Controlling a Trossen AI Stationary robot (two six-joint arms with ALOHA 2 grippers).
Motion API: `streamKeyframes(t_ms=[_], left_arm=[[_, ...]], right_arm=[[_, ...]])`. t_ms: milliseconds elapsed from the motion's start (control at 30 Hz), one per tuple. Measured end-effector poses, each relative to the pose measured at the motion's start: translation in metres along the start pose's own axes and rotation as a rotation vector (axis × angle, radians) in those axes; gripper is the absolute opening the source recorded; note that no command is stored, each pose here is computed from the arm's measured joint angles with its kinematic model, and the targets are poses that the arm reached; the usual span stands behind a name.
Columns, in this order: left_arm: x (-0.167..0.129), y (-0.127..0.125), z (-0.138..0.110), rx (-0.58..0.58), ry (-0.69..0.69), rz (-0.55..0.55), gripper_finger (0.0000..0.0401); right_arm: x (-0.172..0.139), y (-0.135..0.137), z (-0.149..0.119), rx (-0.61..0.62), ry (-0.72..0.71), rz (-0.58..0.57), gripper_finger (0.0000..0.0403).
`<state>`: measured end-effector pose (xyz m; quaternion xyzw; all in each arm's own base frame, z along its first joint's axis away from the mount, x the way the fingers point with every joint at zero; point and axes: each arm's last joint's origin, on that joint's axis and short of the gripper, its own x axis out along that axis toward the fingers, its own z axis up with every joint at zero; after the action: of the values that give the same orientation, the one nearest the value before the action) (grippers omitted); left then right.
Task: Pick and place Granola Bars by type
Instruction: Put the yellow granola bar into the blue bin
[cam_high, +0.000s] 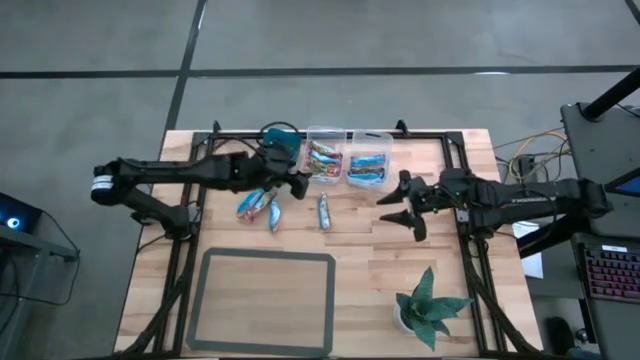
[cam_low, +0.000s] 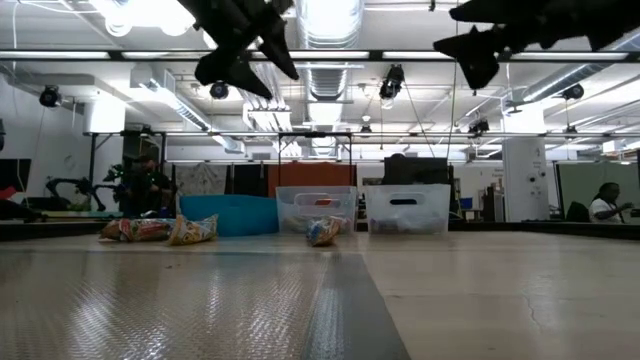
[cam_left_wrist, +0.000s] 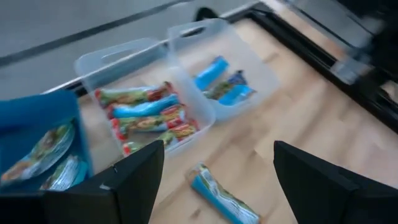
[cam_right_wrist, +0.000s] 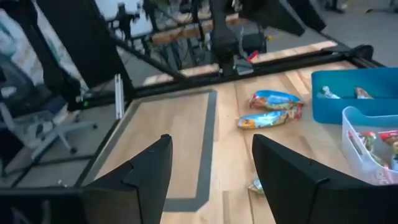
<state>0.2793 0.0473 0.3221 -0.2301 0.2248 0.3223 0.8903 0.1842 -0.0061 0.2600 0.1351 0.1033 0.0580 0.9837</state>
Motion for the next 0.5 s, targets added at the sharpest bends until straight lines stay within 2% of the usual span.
streamKeyframes(t_ms=[133, 300, 500], left_arm=[[0.015, -0.004, -0.009, -0.08, -0.008, 0.089, 0.0282], [0.04, -0.008, -0.023, -0.21, 0.027, 0.155, 0.0282], [0.072, -0.011, -0.048, -0.404, 0.083, 0.258, 0.0282]], right_arm=[[-0.01, 0.001, -0.016, 0.012, -0.077, 0.03, 0.021], [-0.019, 0.001, -0.037, 0.026, -0.099, 0.055, 0.021], [-0.029, 0.001, -0.059, 0.053, -0.118, 0.02, 0.021]])
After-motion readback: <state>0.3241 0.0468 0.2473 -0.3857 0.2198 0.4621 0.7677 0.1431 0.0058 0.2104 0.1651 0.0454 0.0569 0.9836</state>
